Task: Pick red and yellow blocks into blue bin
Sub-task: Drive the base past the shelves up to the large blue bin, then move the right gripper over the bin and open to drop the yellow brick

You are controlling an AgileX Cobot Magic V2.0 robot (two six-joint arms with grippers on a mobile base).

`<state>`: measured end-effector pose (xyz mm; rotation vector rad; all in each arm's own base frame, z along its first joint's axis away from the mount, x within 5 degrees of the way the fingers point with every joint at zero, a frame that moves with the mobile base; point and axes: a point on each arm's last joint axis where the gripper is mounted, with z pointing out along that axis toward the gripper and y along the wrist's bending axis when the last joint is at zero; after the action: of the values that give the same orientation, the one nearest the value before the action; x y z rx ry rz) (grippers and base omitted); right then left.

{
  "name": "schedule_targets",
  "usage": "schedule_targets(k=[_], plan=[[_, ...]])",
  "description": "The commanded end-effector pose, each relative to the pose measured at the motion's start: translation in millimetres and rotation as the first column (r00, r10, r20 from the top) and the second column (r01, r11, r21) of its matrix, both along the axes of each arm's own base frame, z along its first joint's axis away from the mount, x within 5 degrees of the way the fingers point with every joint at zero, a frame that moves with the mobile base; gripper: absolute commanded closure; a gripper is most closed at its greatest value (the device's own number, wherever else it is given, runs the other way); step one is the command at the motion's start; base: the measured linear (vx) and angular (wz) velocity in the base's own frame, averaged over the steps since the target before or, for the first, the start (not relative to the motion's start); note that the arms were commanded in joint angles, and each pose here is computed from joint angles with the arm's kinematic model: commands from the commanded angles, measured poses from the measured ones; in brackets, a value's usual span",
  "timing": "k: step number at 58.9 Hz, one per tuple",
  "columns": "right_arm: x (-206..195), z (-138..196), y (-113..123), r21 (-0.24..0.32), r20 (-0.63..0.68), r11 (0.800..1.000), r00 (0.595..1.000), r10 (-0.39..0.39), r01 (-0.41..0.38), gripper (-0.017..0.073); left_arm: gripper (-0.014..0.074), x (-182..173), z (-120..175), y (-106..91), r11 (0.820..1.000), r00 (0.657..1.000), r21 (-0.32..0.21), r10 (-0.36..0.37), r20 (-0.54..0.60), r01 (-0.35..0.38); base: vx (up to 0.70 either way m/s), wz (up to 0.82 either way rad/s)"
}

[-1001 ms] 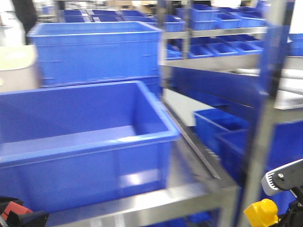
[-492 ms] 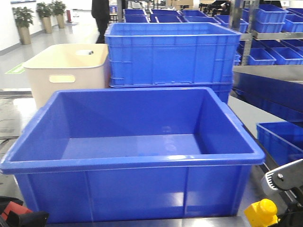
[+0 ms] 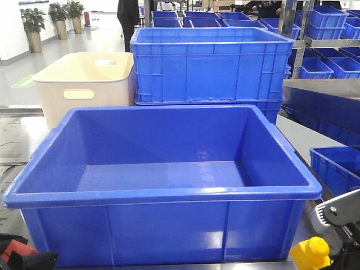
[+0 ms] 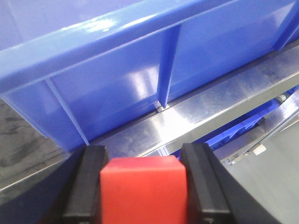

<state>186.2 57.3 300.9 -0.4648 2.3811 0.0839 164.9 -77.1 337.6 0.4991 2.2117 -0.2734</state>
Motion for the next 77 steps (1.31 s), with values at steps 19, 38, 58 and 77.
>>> schedule_targets(k=[19, 38, 58, 77], plan=[[2.6, 16.5, 0.1, 0.020, 0.107, 1.000, 0.994, 0.005, -0.007, 0.0328, 0.0359, 0.2, 16.6, -1.4, 0.998, 0.995, -0.055, 0.003, 0.095, 0.002, 0.00, 0.00], [2.9, 16.9, 0.7, 0.031, 0.112, 1.000, 0.994, 0.003, -0.007, 0.0328, 0.0359, 0.2, 16.6, -1.4, 0.998, 0.995, -0.055, 0.003, 0.095, 0.002, 0.00, 0.00], [-4.4, 71.4, 5.4, 0.090, 0.096, 0.995, 0.995, 0.041, -0.050, 0.0328, 0.0359, 0.2, 16.6, -1.4, 0.998, 0.995, -0.055, 0.003, 0.095, 0.002, 0.00, 0.00], [30.9, 140.6, 20.0, 0.121, 0.325, 0.984, 0.941, 0.088, -0.134, 0.0315, 0.0359, 0.2, 16.6, -1.4, 0.998, 0.995, -0.055, 0.003, 0.095, 0.002, 0.00, 0.00]])
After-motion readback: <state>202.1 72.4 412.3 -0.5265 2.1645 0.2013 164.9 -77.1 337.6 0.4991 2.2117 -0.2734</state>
